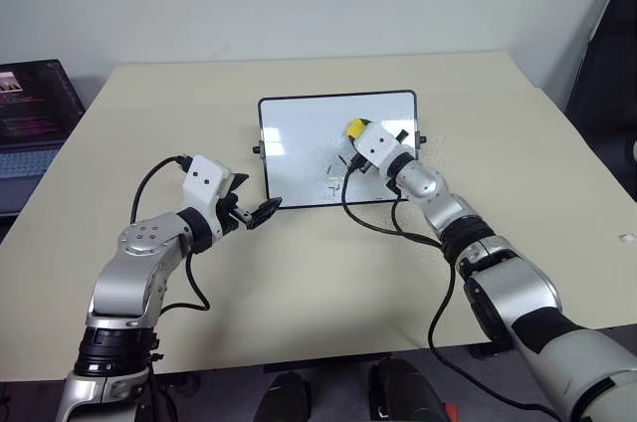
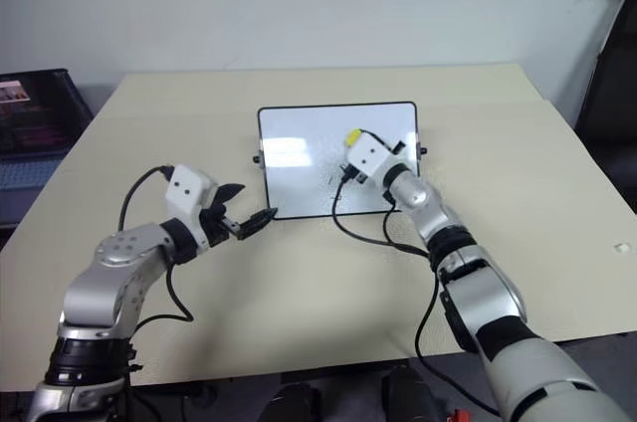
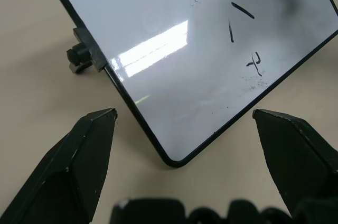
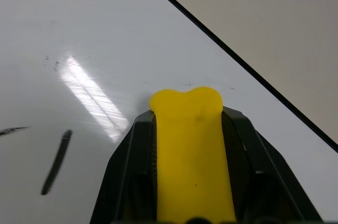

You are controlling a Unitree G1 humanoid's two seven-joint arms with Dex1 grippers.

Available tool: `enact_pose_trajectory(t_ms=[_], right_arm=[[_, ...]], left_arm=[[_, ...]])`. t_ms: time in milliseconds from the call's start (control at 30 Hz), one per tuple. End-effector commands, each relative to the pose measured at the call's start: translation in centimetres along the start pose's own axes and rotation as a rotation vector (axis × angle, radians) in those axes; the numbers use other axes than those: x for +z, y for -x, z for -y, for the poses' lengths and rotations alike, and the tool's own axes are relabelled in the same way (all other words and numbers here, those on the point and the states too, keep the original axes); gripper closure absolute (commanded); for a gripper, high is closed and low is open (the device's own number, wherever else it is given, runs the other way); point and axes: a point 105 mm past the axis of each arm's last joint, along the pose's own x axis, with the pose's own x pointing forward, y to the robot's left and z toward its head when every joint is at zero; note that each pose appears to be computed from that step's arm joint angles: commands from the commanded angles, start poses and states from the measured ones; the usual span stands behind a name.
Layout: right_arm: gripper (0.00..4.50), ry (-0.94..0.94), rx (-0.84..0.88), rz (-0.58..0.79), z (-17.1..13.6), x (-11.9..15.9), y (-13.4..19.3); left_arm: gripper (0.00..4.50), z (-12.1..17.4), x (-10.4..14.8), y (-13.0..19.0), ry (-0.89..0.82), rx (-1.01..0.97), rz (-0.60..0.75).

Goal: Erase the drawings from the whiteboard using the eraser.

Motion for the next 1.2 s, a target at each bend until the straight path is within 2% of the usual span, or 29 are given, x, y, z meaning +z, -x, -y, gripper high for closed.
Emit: enact_pose_trajectory(t_ms=[33, 133, 200, 367, 467, 600, 733, 867, 1000, 1200], right_arm=[[3.22, -0.022, 0.05, -0.07, -1.4, -1.8, 0.5], [3.22, -0.012, 0.2, -0.069, -5.6, -1.9, 0.9], [3.22, -0.003, 0.259, -0.07, -7.2, -1.9, 1.1], [3.22, -0.002, 0.334, -0.151, -9.2, -3.5, 2.0], [3.22, -0.002, 0.305, -0.168, -8.4, -4.0, 2.1], [3.22, 0.019, 0.176, -0.129, -5.1, -2.9, 1.1], [3.22, 0.055, 0.04, -0.145, -1.8, -3.1, 0.8], [3.22, 0.085, -0.018, -0.154, -0.5, -3.4, 1.0], [3.22, 0.089, 0.016, -0.158, -1.4, -3.7, 1.2], [3.22, 0.119, 0.196, -0.127, -6.1, -4.1, 2.2]], left_arm=[[0.0, 0.0, 1.0, -0.1, -0.026, -0.003, 0.036], [0.0, 0.0, 1.0, -0.2, -0.024, -0.005, 0.037], [0.0, 0.0, 0.9, -0.2, -0.024, -0.007, 0.037], [0.0, 0.0, 0.9, -0.2, -0.024, -0.01, 0.038], [0.0, 0.0, 0.8, -0.1, -0.024, -0.011, 0.037], [0.0, 0.0, 0.7, -0.1, -0.023, -0.013, 0.035], [0.0, 0.0, 0.7, -0.2, -0.022, -0.016, 0.036], [0.0, 0.0, 0.7, -0.2, -0.021, -0.015, 0.038], [0.0, 0.1, 0.6, -0.2, -0.019, -0.017, 0.039], [0.0, 0.1, 0.7, -0.2, -0.019, -0.015, 0.041]])
